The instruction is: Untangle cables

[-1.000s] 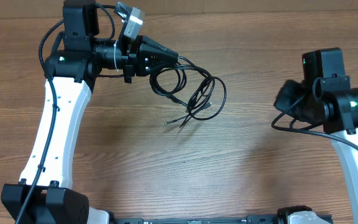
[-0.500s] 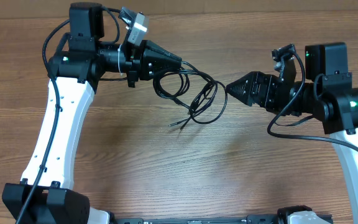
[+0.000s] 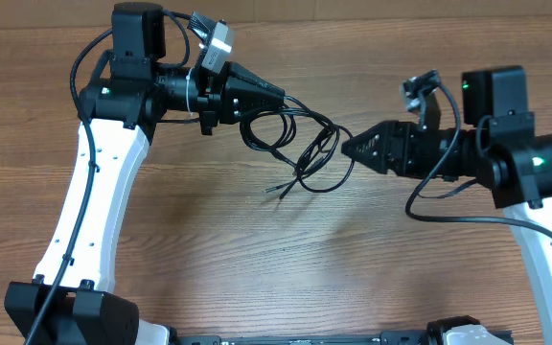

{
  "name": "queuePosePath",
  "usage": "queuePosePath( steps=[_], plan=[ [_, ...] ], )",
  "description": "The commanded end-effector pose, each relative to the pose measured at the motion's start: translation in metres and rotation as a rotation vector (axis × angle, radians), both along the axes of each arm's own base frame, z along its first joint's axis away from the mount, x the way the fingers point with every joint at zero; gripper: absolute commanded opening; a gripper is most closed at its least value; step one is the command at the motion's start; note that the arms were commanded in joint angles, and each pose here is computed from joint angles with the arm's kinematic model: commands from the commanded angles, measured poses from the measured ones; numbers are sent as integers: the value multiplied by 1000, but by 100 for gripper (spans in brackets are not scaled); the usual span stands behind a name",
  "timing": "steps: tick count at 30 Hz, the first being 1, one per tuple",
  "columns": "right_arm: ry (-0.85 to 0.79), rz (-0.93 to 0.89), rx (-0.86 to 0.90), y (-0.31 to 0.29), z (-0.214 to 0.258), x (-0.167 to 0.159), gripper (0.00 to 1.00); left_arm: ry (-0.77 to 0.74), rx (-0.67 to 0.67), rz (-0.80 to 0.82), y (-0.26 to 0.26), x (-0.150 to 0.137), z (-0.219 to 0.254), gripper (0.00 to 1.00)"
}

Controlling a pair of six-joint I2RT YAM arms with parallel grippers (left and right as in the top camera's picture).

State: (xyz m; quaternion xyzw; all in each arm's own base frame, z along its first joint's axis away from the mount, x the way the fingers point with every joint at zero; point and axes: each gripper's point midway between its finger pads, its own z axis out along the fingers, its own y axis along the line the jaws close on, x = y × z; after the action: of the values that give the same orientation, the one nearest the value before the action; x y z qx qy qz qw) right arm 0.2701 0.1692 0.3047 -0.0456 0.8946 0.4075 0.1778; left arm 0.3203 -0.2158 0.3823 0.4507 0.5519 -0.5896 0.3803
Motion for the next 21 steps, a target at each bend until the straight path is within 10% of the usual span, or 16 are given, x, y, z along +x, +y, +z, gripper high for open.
queuePosePath(
  steps=[1,4,10,21],
  plan=[
    [8,-23,-102,-1,-17,9,66,-77,-32,-53,-6,-20,21,4],
    [73,-102,-188,-8,-38,19,59,-79,-33,-70,-11,-24,21,4],
    [158,-150,-259,-15,-66,32,4,-73,-32,-73,-12,-25,21,4],
    [289,-541,-521,-95,-92,36,4,-30,-25,-36,-1,-18,18,4]
  ],
)
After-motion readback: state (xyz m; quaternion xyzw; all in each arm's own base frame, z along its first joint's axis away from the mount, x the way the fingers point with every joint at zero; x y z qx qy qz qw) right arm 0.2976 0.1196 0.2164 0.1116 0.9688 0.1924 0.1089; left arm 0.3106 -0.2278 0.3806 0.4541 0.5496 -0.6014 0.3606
